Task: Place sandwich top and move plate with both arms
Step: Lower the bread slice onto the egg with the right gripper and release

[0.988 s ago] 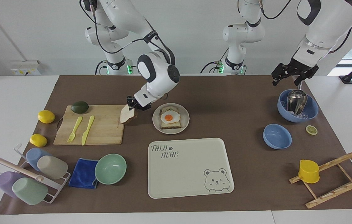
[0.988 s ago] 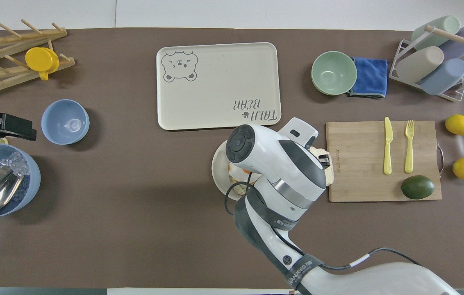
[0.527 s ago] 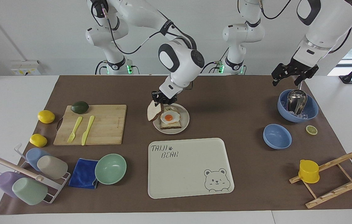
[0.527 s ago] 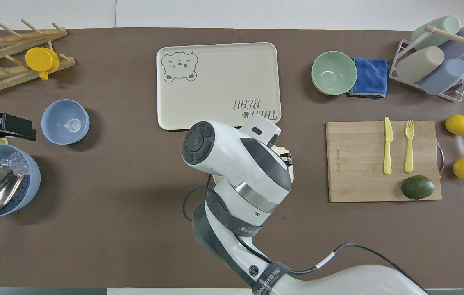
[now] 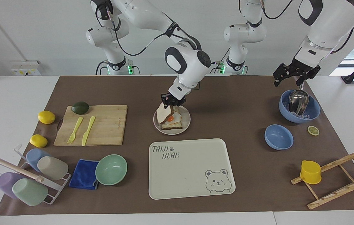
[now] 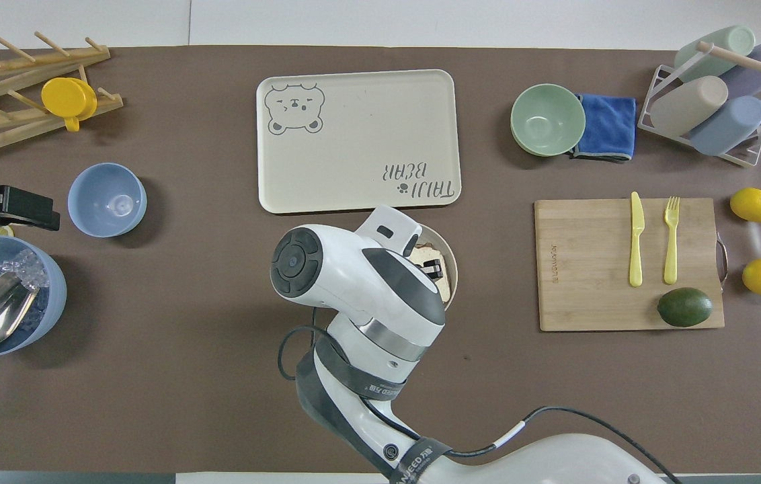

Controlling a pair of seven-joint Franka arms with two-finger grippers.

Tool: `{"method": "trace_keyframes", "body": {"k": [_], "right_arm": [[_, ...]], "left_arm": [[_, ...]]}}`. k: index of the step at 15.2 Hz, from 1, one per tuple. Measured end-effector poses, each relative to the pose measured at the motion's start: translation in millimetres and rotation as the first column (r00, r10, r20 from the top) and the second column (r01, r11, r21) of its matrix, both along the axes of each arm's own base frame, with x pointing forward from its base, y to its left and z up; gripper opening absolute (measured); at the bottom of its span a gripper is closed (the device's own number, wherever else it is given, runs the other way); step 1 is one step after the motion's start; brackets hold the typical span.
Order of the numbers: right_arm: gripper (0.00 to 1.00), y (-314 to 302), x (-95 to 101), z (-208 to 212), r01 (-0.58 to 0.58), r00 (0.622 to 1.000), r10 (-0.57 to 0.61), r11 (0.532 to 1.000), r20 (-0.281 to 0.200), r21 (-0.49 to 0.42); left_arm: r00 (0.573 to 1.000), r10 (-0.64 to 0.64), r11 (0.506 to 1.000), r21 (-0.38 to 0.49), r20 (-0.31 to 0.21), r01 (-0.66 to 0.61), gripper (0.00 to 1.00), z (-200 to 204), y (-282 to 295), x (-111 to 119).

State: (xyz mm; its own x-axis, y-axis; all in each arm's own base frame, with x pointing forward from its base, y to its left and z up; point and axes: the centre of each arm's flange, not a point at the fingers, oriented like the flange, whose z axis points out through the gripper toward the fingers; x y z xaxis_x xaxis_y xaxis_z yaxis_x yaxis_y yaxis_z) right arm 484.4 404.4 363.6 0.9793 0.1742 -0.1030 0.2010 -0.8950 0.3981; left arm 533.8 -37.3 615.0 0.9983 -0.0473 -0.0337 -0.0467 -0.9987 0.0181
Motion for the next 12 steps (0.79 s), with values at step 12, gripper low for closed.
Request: {"method": "trace_keyframes", "body": {"k": [12], "right_arm": [[0.1, 8.7, 1.3, -12.7, 0.007, 1.0, -0.009, 0.992, 0.019, 0.127]], "left_arm": [[1.0, -0.005, 1.0, 0.001, -0.005, 0.005, 1.0, -0.5, -2.8, -0.7]]}}
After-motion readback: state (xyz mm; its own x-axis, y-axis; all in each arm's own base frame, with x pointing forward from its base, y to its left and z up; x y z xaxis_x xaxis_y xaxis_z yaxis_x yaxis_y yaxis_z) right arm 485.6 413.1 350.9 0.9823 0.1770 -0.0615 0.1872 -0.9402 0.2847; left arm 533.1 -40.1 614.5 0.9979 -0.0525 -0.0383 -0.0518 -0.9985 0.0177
